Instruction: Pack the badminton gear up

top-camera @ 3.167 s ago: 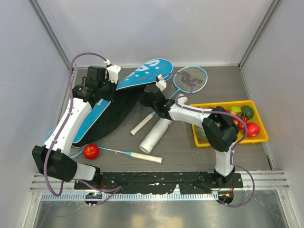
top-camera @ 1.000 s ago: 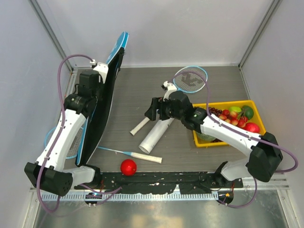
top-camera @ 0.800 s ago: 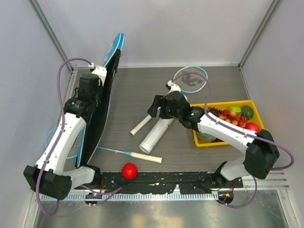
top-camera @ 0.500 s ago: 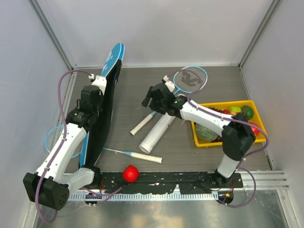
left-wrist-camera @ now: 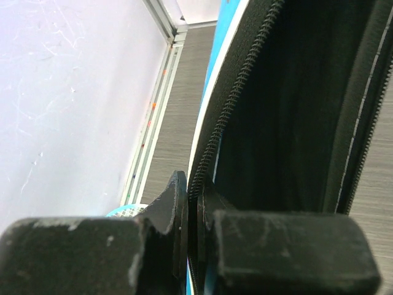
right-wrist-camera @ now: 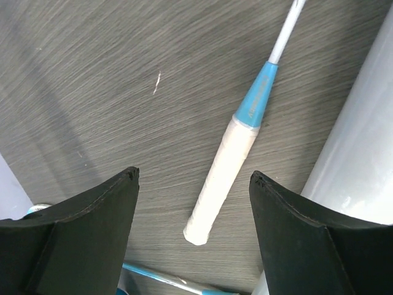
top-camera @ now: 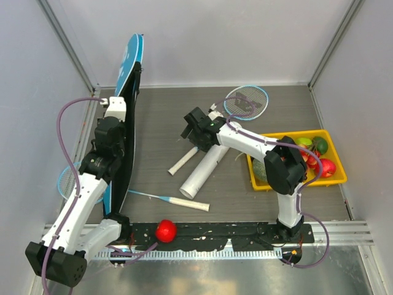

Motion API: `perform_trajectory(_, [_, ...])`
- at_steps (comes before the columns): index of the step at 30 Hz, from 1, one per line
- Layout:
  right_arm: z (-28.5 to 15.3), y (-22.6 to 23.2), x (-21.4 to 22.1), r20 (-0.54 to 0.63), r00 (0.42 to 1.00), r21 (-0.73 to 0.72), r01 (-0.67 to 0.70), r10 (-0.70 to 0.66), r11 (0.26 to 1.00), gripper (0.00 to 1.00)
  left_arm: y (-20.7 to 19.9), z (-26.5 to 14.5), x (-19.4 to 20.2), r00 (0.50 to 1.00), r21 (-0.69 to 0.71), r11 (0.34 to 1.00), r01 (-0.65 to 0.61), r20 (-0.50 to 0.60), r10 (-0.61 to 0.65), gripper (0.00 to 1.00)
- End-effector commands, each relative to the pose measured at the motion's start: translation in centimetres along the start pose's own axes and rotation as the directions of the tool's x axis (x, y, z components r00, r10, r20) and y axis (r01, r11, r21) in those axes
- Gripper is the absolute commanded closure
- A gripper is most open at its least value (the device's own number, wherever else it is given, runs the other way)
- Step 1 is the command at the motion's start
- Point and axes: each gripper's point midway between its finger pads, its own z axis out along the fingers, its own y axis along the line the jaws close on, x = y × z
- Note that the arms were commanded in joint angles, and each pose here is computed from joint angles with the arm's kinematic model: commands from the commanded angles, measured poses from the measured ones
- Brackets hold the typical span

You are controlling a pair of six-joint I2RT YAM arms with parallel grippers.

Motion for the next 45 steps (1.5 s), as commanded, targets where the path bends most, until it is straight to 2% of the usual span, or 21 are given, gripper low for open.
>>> perform_trajectory(1, [-0.4,0.6,-0.5,0.025,0.997,0.023,-0.069,0.069,0.997,0.23,0.9,0.1,-2.8,0.989,-0.045,0.993,0.107,0.107,-0.101,1.0])
perform_trajectory(9, [1.4,0.5,0.8,-0.015,0.994,0.062,-0.108,0.109,0.992,0.23,0.3,-0.1,-2.7,0.993,-0.004,0.998,0.063,0.103,-0.062,1.0])
perform_trajectory(20, [4.2,-0.8,1.5,0.006,0.981,0.169,-0.19,0.192,0.967,0.24,-1.1,-0.5,-2.6,0.993,0.065,0.997,0.038,0.108,-0.045,1.0])
perform_trajectory(29, [7.2,-1.8,2.4,0.009,0.981,0.217,-0.191,0.193,0.957,0.27,-1.7,-0.5,-2.2,0.996,0.083,0.996,0.017,0.088,-0.025,1.0])
perform_trajectory(35, [9.0,-1.8,2.6,-0.013,0.987,0.196,-0.156,0.162,0.968,0.43,-1.8,-0.6,-2.3,0.995,0.091,0.996,0.022,0.095,-0.031,1.0])
perform_trajectory(37, [9.2,-1.6,2.5,-0.017,0.988,0.176,-0.147,0.152,0.973,0.54,-1.9,-0.7,-2.4,0.995,0.097,0.995,0.022,0.097,-0.031,1.0])
perform_trajectory(38, [9.0,-1.2,2.3,-0.015,0.99,0.157,-0.137,0.141,0.978,0.63,-2.0,-0.7,-2.3,0.995,0.1,0.995,0.02,0.096,-0.03,1.0])
perform_trajectory(43, [7.3,0.7,0.6,0.024,0.995,0.059,-0.095,0.094,0.994,0.91,-1.9,-0.8,-2.2,0.995,0.099,0.995,0.02,0.095,-0.03,1.0])
perform_trajectory(45, [6.0,1.6,-0.4,0.051,0.996,0.01,-0.077,0.076,0.997,0.95,-1.9,-0.9,-2.3,0.995,0.106,0.994,0.021,0.099,-0.031,1.0])
